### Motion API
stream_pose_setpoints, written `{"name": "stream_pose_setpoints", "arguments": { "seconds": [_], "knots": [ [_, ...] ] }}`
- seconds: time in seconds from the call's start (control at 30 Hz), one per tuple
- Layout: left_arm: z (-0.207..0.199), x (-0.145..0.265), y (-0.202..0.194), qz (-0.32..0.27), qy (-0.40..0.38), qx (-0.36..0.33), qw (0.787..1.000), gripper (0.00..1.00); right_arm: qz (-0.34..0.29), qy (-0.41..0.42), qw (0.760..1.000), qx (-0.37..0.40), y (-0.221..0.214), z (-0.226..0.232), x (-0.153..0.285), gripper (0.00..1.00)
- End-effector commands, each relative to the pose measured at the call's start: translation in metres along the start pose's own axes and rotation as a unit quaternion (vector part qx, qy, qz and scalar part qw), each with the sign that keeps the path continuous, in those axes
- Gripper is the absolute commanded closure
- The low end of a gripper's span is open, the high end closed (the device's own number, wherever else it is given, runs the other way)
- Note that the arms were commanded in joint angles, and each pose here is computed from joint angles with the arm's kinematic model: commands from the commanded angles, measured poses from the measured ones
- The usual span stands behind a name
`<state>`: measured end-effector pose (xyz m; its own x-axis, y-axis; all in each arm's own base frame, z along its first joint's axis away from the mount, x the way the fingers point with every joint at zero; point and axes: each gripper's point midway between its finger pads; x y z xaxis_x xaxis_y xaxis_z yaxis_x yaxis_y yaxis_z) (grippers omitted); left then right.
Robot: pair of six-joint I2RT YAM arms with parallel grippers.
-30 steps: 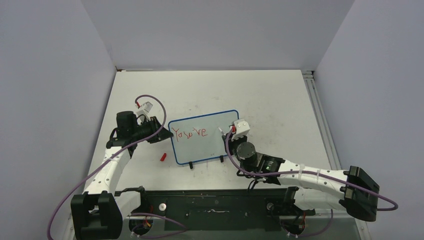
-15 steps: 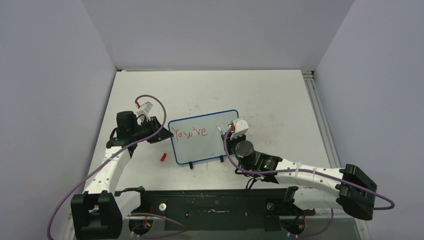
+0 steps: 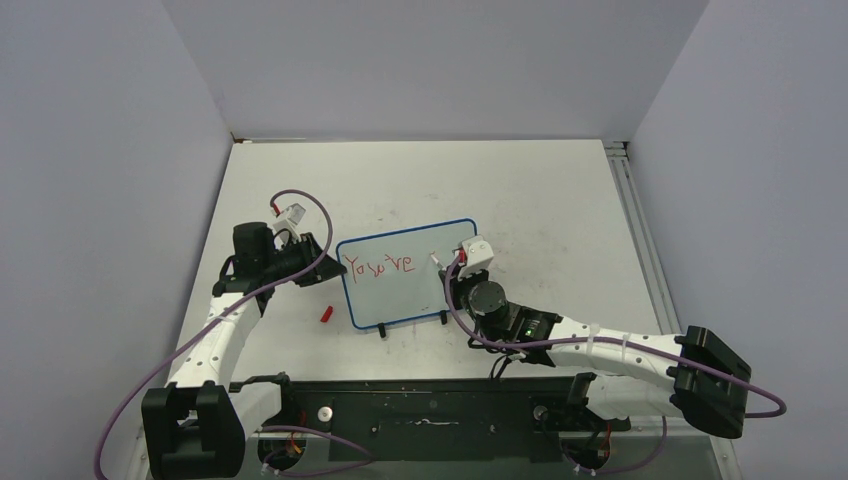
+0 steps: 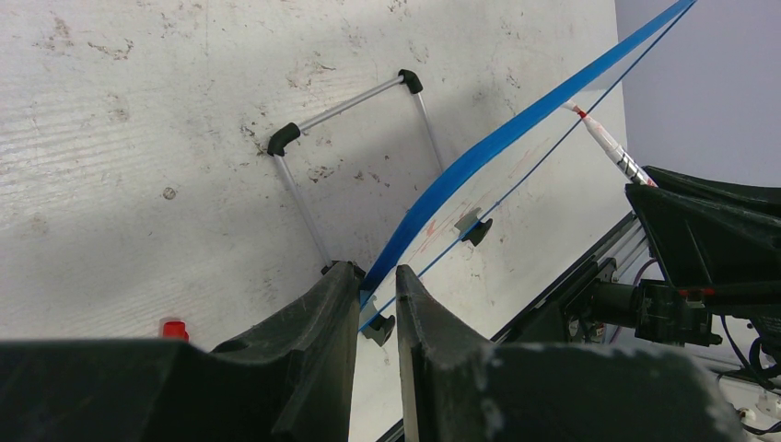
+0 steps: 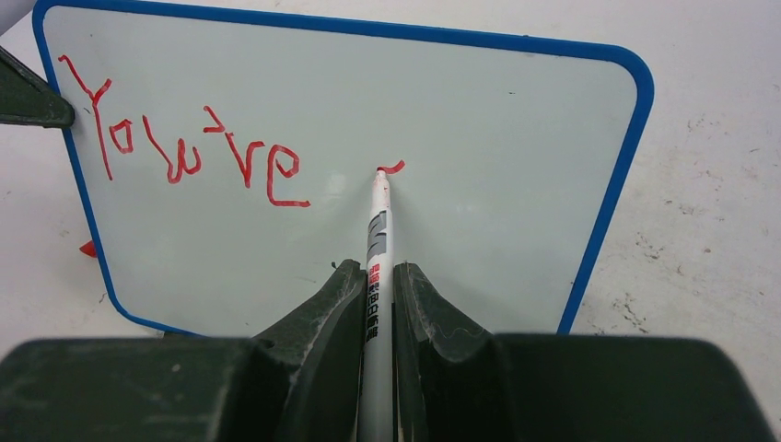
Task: Write a sentence on the whiteboard
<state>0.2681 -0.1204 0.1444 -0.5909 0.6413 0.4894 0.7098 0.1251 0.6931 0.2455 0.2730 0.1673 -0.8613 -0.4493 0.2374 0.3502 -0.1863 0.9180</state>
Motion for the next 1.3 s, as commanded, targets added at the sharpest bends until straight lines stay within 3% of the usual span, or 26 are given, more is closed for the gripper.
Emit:
{"name": "stream_pose_setpoints", "arguments": {
  "seconds": [0.0,0.33,1.27],
  "knots": [
    [-0.009,0.002,0.016,-0.017,-0.016,-0.025,0.999,0.8,0.003,0.0,1.0,-0.013,-0.004,-0.003,0.0,0.95],
    [-0.01,0.002,0.016,-0.017,-0.016,-0.026,0.999,0.8,0.017,-0.009,1.0,-0.014,-0.016,-0.011,0.008,0.95],
    [-0.01,0.002,0.016,-0.016,-0.016,-0.025,0.999,0.8,-0.031,-0.018,0.999,-0.016,0.015,-0.011,0.012,0.95]
  ]
}}
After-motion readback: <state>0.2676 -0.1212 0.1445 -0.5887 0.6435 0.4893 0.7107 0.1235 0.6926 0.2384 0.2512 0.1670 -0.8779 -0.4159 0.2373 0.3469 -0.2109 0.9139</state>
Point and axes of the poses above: each gripper's point midway between its finger pads, its own x axis back along the fingers, its own z axis along the line the jaws close on, y = z × x, and after that the axes turned 14 degrees about -x, right-handed
